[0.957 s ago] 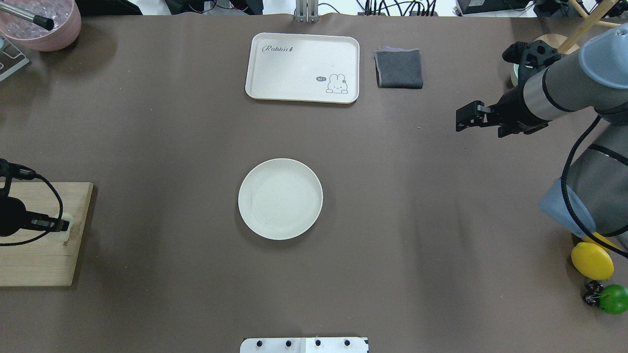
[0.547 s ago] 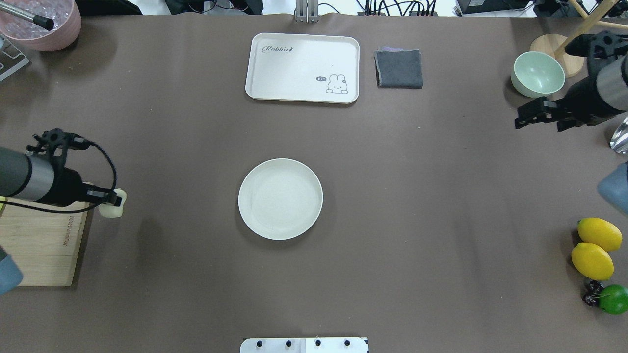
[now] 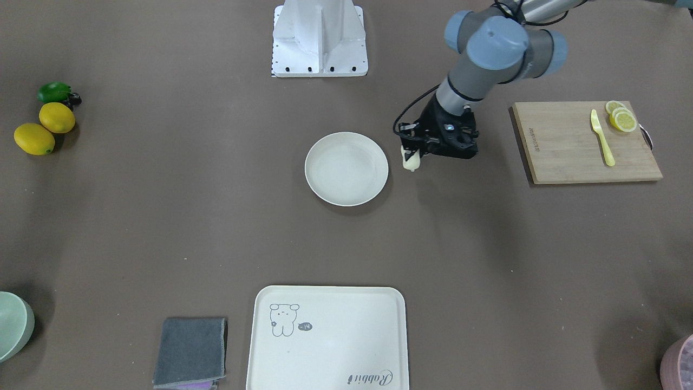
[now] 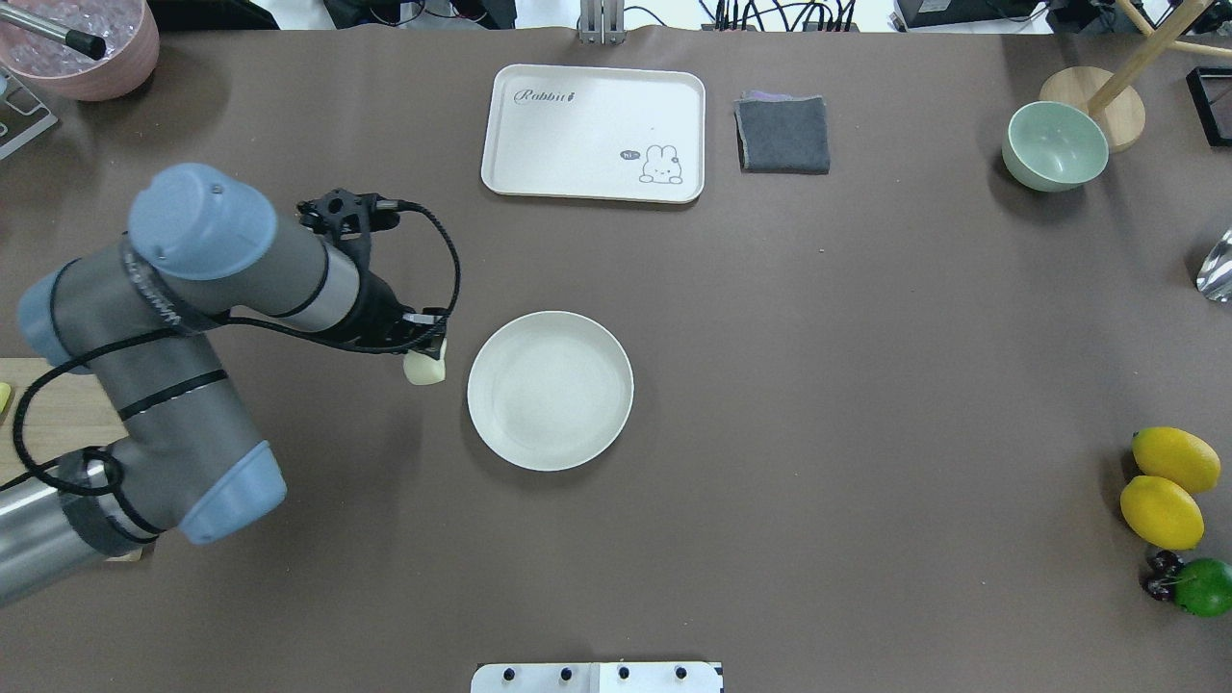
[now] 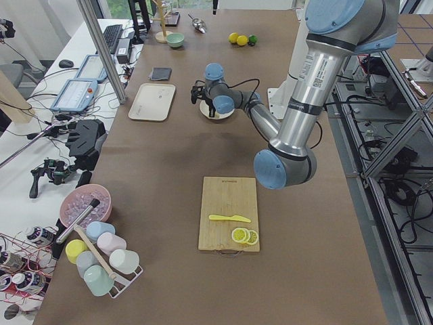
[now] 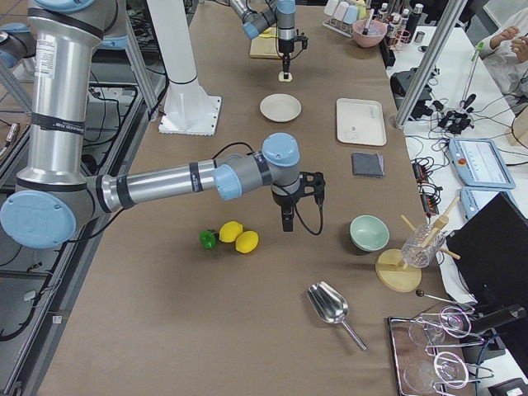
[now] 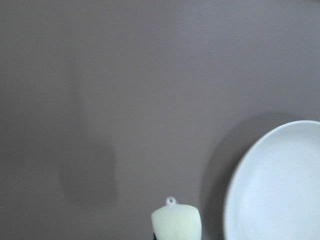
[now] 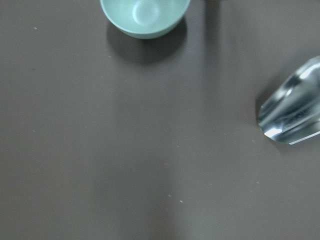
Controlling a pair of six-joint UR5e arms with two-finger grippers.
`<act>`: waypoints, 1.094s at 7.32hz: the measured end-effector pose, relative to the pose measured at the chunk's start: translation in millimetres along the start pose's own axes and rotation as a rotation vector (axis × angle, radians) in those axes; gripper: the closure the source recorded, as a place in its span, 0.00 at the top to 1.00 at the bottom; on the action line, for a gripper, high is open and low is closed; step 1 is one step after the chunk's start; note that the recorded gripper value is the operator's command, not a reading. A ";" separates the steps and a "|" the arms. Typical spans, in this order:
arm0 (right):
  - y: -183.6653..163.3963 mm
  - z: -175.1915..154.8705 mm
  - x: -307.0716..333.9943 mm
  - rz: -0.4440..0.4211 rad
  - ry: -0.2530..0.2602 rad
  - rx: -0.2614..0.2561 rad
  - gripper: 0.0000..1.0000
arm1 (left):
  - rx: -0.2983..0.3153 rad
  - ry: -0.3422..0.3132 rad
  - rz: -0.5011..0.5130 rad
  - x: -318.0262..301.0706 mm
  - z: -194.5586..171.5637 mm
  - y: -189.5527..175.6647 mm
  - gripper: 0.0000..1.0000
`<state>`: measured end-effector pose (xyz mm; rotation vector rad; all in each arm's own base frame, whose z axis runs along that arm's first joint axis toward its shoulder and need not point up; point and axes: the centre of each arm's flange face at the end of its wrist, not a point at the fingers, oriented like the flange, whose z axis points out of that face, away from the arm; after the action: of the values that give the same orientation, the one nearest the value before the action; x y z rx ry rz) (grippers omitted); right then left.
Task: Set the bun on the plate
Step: 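Carry the bun with the left gripper and lower it onto the plate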
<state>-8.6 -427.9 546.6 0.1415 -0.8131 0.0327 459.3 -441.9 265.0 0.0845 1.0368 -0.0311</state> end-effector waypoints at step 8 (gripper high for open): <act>53.1 -5.1 82.5 0.028 0.030 -0.012 1.00 | 0.055 -0.046 -0.023 105.5 79.2 41.0 0.97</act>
<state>47.3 -376.7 609.0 0.1179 -0.7849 0.0560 583.6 -406.2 216.5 0.1219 0.9913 -0.0822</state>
